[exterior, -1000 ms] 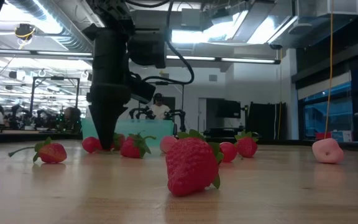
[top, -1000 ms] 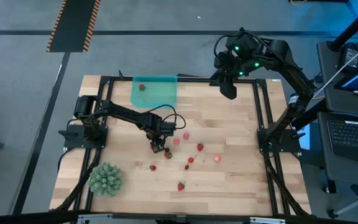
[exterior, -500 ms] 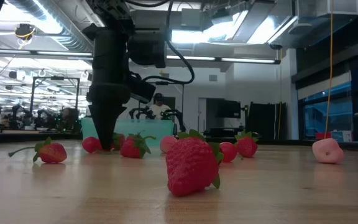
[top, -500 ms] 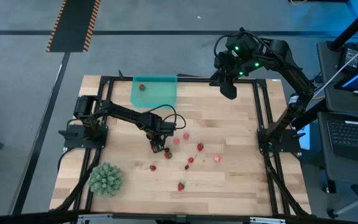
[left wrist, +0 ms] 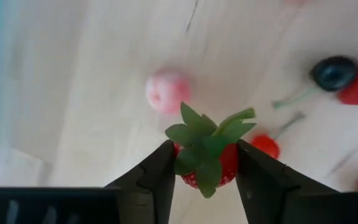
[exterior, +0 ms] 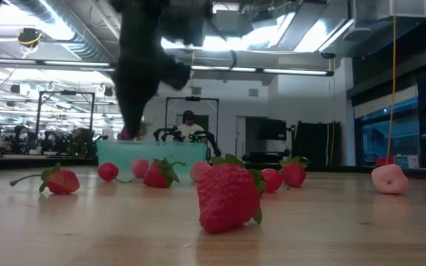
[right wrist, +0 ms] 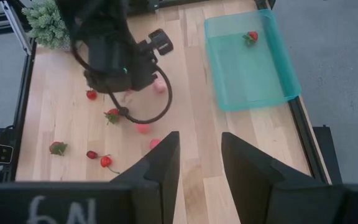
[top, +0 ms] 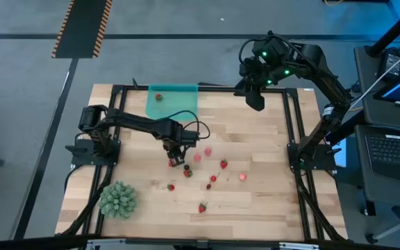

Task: Pick and placing Produce into tupperware
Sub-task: Put the red strawberry into the blue bin

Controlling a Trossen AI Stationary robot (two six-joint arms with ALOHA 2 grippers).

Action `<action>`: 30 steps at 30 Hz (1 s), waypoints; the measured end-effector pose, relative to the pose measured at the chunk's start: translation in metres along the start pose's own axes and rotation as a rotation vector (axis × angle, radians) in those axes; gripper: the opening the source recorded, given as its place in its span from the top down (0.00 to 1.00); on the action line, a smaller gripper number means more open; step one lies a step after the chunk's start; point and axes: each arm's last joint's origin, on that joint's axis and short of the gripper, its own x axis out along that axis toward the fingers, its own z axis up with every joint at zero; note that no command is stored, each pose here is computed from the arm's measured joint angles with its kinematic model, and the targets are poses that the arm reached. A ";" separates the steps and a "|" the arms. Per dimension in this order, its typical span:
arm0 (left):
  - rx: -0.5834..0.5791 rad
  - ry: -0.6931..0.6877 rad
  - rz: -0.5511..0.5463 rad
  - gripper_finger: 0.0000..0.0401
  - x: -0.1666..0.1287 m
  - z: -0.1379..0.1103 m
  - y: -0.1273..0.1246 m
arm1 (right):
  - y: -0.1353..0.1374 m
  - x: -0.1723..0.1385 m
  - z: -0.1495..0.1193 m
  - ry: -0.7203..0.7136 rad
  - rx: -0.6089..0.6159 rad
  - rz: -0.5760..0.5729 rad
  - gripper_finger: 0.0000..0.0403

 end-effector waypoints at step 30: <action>-0.345 -0.338 0.084 0.67 -0.134 -0.002 0.199 | -0.001 0.000 0.003 -0.027 -0.056 -0.005 0.70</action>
